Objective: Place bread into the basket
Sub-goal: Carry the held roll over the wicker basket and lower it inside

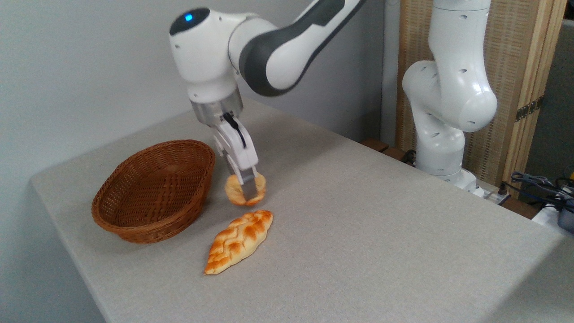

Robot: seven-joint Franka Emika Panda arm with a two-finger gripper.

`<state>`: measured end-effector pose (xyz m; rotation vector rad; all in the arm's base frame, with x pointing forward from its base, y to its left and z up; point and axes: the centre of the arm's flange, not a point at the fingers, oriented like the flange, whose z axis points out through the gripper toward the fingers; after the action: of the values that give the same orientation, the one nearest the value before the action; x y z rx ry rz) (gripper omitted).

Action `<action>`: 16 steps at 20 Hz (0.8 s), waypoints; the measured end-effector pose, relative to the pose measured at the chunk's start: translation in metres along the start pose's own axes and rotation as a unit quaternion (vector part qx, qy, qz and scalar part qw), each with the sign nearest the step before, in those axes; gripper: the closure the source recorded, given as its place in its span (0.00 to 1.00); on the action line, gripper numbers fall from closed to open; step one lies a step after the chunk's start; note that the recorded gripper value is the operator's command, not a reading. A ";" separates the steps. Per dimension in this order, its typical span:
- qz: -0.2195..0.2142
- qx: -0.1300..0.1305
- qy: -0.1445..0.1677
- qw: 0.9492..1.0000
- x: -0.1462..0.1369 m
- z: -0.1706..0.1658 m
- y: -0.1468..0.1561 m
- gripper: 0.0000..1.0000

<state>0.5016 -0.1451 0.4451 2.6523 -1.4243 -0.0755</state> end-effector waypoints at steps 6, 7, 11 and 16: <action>-0.032 0.028 0.068 0.997 0.027 -0.071 -0.007 0.40; -0.040 0.030 0.076 0.996 0.034 -0.077 -0.010 0.37; -0.083 0.041 0.102 0.990 0.084 -0.066 -0.013 0.18; -0.189 0.054 0.155 0.968 0.128 -0.030 -0.021 0.00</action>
<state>0.5934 -0.2377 0.4738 2.8278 -0.8418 0.3736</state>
